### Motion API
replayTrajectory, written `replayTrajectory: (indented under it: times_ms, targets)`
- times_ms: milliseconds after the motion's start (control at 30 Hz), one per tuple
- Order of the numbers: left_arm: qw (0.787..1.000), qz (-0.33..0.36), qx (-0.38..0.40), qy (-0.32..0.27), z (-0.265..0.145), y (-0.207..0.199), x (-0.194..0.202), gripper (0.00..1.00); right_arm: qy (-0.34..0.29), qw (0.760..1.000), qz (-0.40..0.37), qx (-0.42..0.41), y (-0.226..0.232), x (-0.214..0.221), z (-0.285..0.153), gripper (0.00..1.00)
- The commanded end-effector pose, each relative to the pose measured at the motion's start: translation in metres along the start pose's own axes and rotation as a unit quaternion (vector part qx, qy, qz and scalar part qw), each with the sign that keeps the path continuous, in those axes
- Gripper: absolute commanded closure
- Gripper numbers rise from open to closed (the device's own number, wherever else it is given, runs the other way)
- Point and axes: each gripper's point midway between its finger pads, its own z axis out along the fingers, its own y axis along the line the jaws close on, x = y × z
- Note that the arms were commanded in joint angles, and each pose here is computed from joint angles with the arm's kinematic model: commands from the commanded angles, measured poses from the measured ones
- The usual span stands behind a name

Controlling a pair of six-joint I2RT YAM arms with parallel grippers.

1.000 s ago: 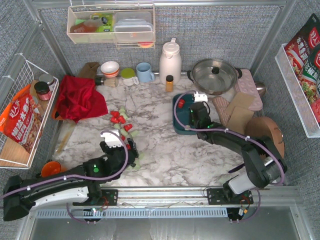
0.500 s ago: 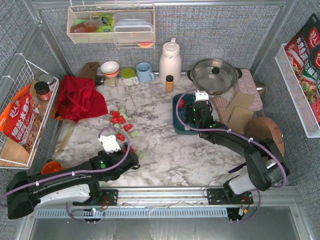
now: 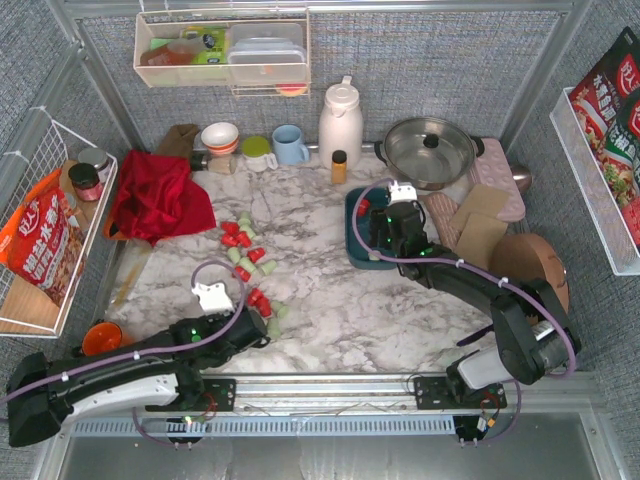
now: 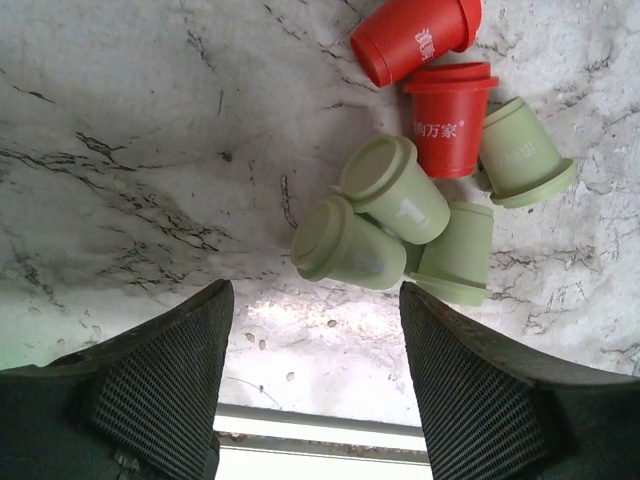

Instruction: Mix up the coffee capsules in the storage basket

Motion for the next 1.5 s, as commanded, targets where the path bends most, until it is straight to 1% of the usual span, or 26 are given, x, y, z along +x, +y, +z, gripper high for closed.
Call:
replayTrajectory:
  times_ms: [0, 233, 433, 700, 900, 1167, 1367, 1467]
  targets:
    - [1.0, 0.014, 0.009, 0.013, 0.002, -0.006, 0.006, 0.24, -0.002, 1.0, 0.004, -0.002, 0.001, -0.001, -0.001, 0.26]
    - [0.997, 0.079, -0.011, 0.02, 0.006, -0.012, 0.004, 0.21, 0.0, 1.0, 0.006, 0.0, -0.002, 0.0, 0.0, 0.26]
    - [0.993, 0.109, -0.013, 0.031, 0.011, -0.02, 0.003, 0.21, 0.002, 1.0, 0.007, 0.003, -0.004, 0.001, 0.002, 0.26]
    - [0.991, 0.12, -0.027, 0.054, 0.019, -0.013, 0.013, 0.25, 0.009, 1.0, 0.009, 0.0, -0.003, 0.004, 0.003, 0.26]
    - [0.991, 0.122, -0.024, 0.052, 0.023, -0.015, 0.015, 0.26, 0.013, 1.0, 0.009, -0.001, -0.003, 0.005, 0.004, 0.26]
    - [0.99, 0.127, -0.036, 0.042, 0.025, -0.011, 0.01, 0.38, 0.016, 1.0, 0.009, -0.001, -0.003, 0.005, 0.004, 0.26]
    - [0.991, 0.127, -0.03, 0.033, 0.023, -0.014, 0.005, 0.55, 0.018, 1.0, 0.008, -0.002, -0.003, 0.005, 0.003, 0.26]
    - [0.991, 0.125, -0.032, 0.024, 0.019, -0.014, -0.001, 0.58, 0.02, 1.0, 0.008, -0.003, -0.003, 0.005, 0.002, 0.26]
